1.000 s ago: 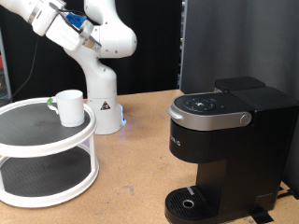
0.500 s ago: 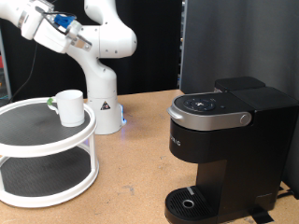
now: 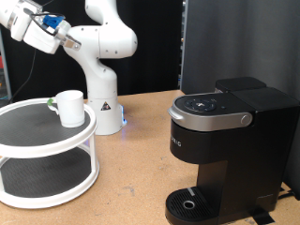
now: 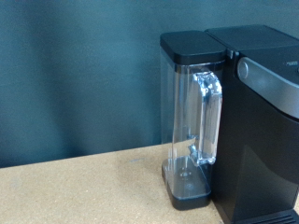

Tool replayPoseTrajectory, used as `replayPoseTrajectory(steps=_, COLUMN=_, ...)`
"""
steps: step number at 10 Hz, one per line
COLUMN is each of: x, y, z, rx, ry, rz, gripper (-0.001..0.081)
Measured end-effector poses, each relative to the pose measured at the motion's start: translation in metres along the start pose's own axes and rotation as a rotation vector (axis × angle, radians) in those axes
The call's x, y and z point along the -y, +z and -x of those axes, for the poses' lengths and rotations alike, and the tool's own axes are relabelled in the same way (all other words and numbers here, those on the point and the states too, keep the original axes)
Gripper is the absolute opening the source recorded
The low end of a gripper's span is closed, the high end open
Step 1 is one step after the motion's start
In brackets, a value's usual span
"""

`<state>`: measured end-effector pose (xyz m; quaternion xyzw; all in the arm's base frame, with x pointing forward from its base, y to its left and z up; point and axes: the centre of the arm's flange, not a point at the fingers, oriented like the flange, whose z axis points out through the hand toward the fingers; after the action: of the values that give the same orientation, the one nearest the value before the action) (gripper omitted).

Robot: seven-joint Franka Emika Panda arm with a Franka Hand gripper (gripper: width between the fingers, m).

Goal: Make a cup of coffee with the keurig machine

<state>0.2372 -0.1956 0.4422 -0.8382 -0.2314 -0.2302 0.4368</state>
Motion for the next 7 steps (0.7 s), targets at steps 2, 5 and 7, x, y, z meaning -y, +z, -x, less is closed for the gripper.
replayPoseTrajectory(steps=2, x=0.000, y=-0.009, z=0.013, rx=-0.025, ry=-0.027, rz=-0.028, gripper=0.0002)
replayPoseTrajectory(steps=5, x=0.003, y=-0.034, z=0.039, rx=-0.014, ry=-0.044, rz=-0.053, gripper=0.0002)
replayPoseTrajectory(steps=7, x=0.002, y=-0.046, z=0.051, rx=-0.007, ry=-0.034, rz=-0.040, gripper=0.0002)
